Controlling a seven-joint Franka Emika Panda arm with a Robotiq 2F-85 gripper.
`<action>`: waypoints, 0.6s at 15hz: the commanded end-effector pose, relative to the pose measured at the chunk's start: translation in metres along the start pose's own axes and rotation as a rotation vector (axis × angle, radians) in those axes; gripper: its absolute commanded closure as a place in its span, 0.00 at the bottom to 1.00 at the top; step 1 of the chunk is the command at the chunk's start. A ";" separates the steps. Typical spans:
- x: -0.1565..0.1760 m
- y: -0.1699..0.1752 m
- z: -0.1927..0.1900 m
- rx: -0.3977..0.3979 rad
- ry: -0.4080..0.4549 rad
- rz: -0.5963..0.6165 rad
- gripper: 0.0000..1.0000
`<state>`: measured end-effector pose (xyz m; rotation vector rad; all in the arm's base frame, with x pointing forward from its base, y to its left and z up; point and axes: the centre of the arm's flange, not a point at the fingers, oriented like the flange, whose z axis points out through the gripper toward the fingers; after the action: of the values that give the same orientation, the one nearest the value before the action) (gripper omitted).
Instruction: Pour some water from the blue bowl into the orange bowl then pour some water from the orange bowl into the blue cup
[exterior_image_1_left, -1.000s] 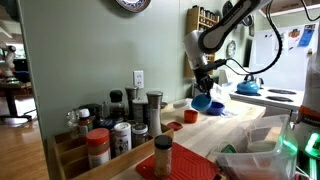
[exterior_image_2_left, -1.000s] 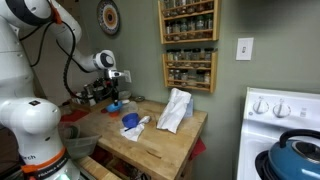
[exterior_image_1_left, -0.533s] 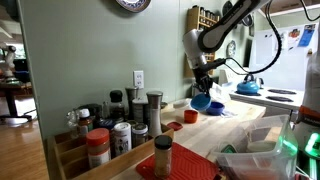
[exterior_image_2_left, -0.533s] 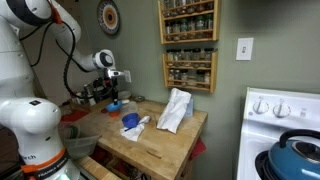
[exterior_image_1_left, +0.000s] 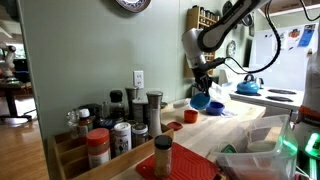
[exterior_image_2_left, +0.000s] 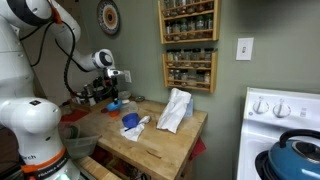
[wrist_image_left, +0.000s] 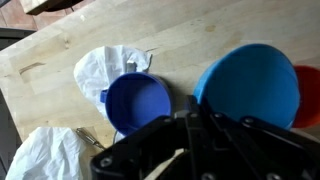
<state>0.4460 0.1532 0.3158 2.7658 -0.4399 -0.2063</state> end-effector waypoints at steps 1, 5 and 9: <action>0.000 -0.006 -0.003 -0.050 0.005 0.007 0.99; -0.002 -0.007 -0.005 -0.061 0.009 0.003 0.99; -0.003 -0.008 -0.007 -0.067 0.013 0.000 0.99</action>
<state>0.4446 0.1564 0.3179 2.7410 -0.4217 -0.2026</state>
